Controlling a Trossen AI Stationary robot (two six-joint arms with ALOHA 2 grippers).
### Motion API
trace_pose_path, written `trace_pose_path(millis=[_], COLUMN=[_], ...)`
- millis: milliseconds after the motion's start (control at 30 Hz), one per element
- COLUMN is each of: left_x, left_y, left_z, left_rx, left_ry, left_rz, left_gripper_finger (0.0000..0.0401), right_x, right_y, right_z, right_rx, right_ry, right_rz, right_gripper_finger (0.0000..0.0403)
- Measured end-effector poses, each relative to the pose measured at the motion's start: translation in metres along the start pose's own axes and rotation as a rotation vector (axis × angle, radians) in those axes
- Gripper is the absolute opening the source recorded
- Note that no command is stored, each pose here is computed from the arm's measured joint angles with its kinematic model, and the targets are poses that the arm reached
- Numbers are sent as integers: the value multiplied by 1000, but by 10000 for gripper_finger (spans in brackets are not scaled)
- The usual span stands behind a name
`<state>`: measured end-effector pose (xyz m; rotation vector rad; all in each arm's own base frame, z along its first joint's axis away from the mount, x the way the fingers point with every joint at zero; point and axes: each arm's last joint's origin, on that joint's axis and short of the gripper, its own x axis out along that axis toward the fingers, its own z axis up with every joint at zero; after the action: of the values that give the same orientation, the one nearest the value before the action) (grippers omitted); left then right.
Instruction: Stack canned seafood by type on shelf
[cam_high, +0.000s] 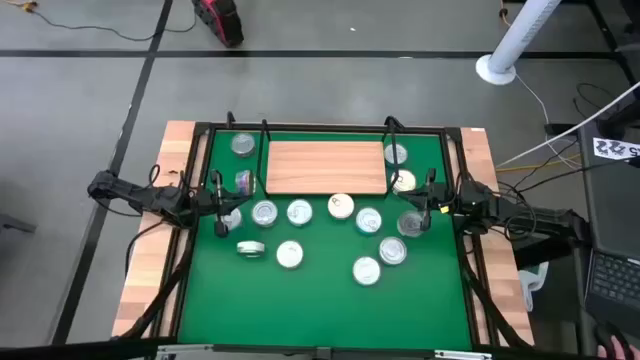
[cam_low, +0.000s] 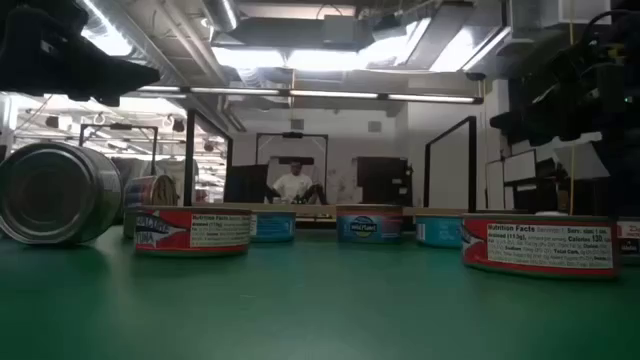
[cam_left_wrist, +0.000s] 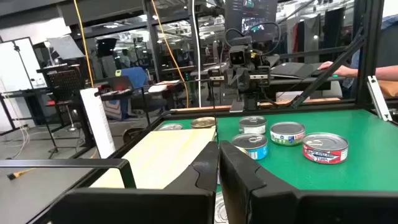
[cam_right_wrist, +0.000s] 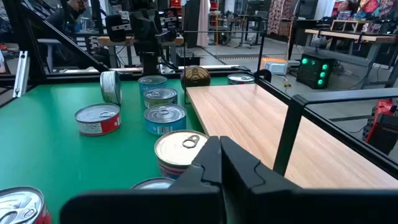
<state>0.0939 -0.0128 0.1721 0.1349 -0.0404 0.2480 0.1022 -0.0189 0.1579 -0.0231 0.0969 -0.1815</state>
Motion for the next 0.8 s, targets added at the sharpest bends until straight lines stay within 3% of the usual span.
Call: trace_pose_path(millis=[800], left_x=[0], left_y=[0], left_z=[0], left_rx=[0], left_ry=[0], left_rz=[0], left_gripper_finger=[11], right_x=[1], right_y=[0], right_z=[-1], right_rx=[0], right_ry=[12], right_rz=[0], right_gripper_finger=[1])
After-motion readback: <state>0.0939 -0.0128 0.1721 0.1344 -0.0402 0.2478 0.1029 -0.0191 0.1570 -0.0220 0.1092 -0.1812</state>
